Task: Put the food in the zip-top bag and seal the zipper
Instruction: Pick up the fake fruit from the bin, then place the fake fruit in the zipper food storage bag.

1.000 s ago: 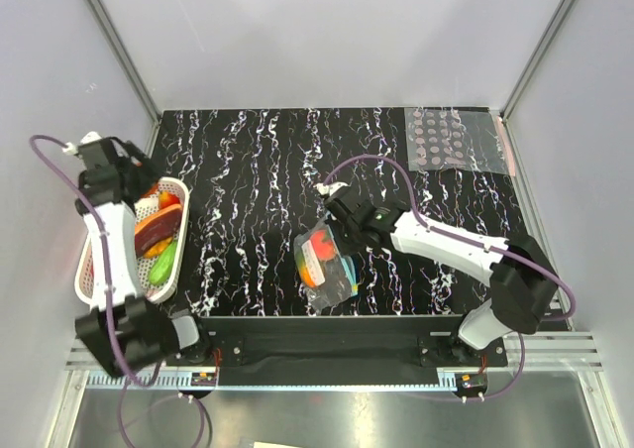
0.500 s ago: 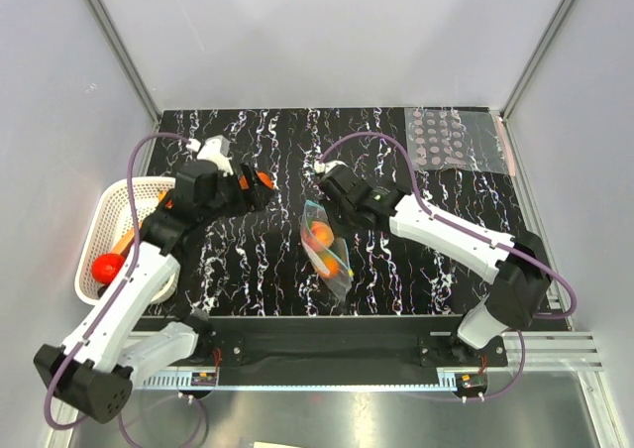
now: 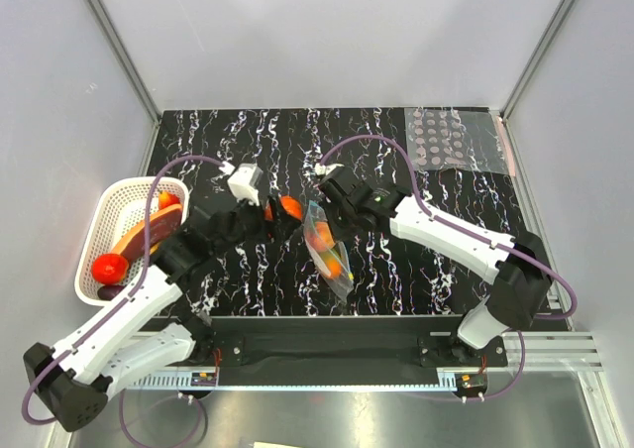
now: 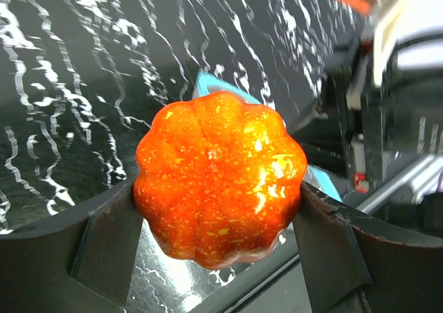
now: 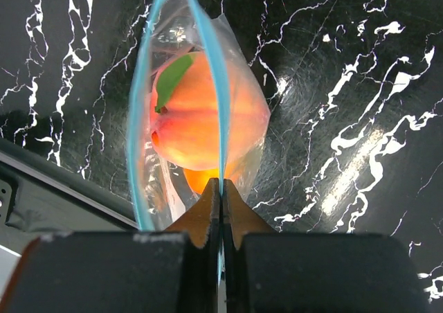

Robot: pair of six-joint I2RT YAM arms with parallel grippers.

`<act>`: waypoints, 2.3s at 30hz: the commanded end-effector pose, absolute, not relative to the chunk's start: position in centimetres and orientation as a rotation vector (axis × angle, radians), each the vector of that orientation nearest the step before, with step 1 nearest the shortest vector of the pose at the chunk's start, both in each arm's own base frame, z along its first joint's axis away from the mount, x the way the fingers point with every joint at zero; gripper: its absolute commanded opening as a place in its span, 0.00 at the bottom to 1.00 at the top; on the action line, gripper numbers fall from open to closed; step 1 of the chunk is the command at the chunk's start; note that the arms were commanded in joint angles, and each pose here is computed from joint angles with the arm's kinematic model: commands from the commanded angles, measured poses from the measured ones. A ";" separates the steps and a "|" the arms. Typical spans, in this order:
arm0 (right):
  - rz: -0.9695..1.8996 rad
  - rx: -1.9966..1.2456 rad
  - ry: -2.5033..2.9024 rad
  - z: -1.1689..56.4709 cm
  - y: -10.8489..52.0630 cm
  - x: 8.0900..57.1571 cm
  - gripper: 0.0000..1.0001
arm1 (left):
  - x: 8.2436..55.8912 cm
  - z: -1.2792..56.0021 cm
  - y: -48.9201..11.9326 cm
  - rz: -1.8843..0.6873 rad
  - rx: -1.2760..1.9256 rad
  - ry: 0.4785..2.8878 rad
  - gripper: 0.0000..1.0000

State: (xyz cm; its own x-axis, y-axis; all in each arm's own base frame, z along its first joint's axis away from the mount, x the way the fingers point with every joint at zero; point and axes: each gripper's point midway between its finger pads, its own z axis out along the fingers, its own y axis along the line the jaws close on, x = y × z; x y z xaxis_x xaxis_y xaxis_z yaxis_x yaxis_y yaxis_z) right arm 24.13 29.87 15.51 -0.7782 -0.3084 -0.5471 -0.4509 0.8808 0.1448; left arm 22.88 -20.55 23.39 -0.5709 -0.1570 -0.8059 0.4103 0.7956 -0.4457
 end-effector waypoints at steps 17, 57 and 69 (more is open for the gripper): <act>0.436 -0.521 2.426 18.6 29.9 24.5 0.00 | 23.1 26.6 -27.6 -1.055 0.245 1.705 0.52; 0.402 -0.510 2.410 17.0 28.8 25.1 0.00 | 16.7 23.1 -32.0 -1.087 0.780 1.782 0.49; 0.380 -0.495 2.391 17.5 28.4 25.5 0.00 | 19.5 21.7 -33.2 -0.912 0.867 1.865 0.49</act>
State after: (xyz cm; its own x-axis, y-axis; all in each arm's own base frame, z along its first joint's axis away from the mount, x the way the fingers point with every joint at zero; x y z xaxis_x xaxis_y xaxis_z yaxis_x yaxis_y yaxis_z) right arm 24.73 26.64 15.05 -0.7490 -0.3212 -0.5795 -0.4412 0.8943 0.0745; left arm 18.76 -30.81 18.00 -0.4874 0.2318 -0.8419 0.7736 0.5618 -0.2932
